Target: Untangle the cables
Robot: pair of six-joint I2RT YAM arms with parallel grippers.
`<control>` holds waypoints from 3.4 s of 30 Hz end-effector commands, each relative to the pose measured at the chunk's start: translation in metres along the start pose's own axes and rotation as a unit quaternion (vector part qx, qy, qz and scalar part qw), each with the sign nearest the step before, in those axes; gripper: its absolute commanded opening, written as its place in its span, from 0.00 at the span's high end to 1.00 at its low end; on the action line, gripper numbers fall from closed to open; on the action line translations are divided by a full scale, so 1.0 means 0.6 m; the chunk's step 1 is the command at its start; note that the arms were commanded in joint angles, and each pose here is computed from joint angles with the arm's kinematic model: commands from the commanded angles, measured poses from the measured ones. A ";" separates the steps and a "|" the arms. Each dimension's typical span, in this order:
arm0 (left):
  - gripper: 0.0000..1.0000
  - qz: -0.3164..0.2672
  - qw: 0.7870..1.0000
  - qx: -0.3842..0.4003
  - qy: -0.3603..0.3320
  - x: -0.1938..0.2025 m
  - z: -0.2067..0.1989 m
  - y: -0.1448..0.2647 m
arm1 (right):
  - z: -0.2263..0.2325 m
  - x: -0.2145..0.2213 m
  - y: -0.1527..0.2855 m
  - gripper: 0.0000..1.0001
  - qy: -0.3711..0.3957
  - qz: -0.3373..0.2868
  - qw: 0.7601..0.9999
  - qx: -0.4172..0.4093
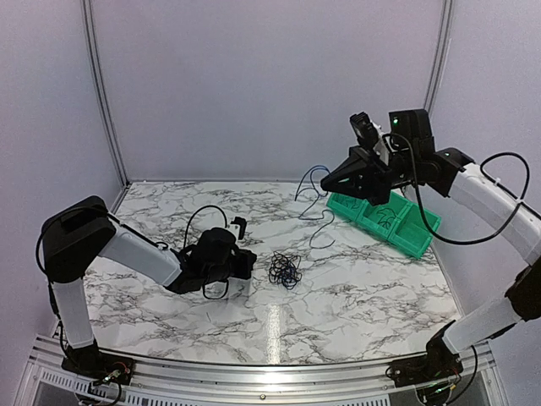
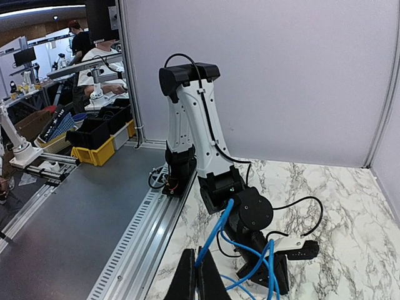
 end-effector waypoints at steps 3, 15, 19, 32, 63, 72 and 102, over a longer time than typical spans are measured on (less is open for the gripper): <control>0.90 -0.026 0.999 0.019 0.005 -0.024 -0.008 0.027 | 0.004 -0.021 0.023 1.00 -0.001 0.017 0.999 0.027; 0.54 -0.058 0.993 0.051 -0.091 -0.225 -0.155 0.161 | -0.053 0.023 0.095 1.00 -0.027 0.076 0.985 0.154; 0.40 -0.081 0.993 0.036 -0.075 -0.261 -0.154 0.177 | -0.076 0.044 0.128 1.00 -0.031 0.107 0.972 0.208; 0.38 -0.097 0.991 0.039 -0.084 -0.241 -0.102 0.211 | -0.147 0.110 0.287 1.00 -0.081 0.163 0.911 0.370; 0.36 -0.099 0.991 0.026 -0.086 -0.240 -0.094 0.209 | -0.173 0.212 0.478 1.00 -0.132 0.249 0.768 0.575; 0.36 -0.100 0.991 0.024 -0.088 -0.241 -0.093 0.209 | -0.170 0.200 0.474 1.00 -0.125 0.245 0.772 0.573; 0.36 -0.104 0.989 0.011 -0.104 -0.241 -0.087 0.208 | -0.406 0.341 0.475 1.00 -0.187 0.217 0.786 0.548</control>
Point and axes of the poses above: each gripper's point midway between its finger pads, its own y axis back along the fingers, its own z axis along the line the jaws close on, x = y × z, the point moved 3 cm from there along y, back along the fingers, and after that the axes turned 12 degrees about y, right-handed, at the moved point
